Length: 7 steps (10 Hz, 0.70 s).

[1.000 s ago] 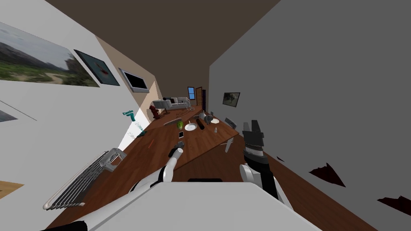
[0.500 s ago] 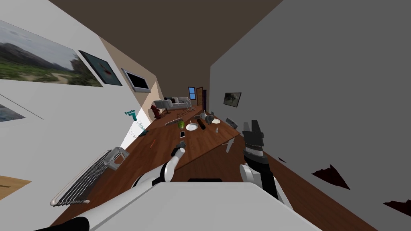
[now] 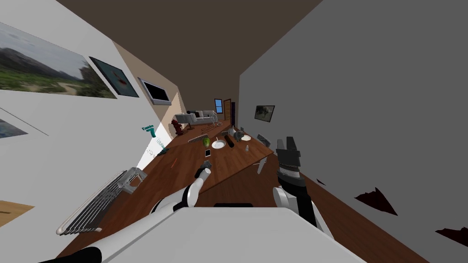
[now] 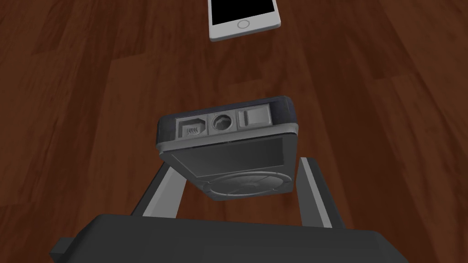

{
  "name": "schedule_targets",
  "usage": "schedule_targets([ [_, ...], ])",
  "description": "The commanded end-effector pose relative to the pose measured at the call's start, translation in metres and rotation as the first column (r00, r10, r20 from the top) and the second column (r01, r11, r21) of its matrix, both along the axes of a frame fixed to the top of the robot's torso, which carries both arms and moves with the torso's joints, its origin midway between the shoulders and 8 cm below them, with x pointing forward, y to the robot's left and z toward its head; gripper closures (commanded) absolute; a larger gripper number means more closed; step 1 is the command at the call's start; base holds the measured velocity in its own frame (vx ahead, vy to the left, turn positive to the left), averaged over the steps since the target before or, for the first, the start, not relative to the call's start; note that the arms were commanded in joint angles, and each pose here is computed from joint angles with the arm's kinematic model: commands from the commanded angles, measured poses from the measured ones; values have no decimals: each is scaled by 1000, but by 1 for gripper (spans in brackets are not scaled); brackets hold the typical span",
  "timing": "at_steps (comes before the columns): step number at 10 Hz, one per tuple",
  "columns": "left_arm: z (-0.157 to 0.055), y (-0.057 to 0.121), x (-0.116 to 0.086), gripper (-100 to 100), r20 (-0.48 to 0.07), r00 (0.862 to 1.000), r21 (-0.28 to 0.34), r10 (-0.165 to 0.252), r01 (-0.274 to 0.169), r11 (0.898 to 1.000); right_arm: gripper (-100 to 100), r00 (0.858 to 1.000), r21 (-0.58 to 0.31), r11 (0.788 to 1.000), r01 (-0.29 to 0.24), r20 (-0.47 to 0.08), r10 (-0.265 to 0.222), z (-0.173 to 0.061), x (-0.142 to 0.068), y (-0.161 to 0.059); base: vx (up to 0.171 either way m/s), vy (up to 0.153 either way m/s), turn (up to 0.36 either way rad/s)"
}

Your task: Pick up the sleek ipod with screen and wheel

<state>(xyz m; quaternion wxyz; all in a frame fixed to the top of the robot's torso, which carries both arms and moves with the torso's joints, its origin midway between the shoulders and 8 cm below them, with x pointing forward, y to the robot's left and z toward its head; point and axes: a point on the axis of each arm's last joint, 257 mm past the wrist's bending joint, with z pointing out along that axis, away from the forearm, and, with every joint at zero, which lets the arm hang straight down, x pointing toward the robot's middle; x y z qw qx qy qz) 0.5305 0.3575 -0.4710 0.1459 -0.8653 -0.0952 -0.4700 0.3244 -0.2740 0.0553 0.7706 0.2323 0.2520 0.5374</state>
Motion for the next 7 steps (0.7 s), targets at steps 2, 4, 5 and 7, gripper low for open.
schedule_targets([
  [2,-1,12,-5,100,-3,1000,0,7,-7,1000,0,1000,0,1000,0,0,0,0,0,0,-1,-17,-27],
  [4,-1,27,-10,100,-3,1000,-1,19,-19,1000,0,1000,0,1000,0,0,0,0,0,0,7,-73,-44],
  [5,-1,41,-16,100,-2,1000,-2,29,-29,1000,0,1000,0,1000,0,0,0,0,0,0,0,-78,-61],
  [7,-5,53,-25,100,-11,999,-6,37,-37,999,0,1000,0,1000,0,0,0,0,0,0,1,-57,-36],
])
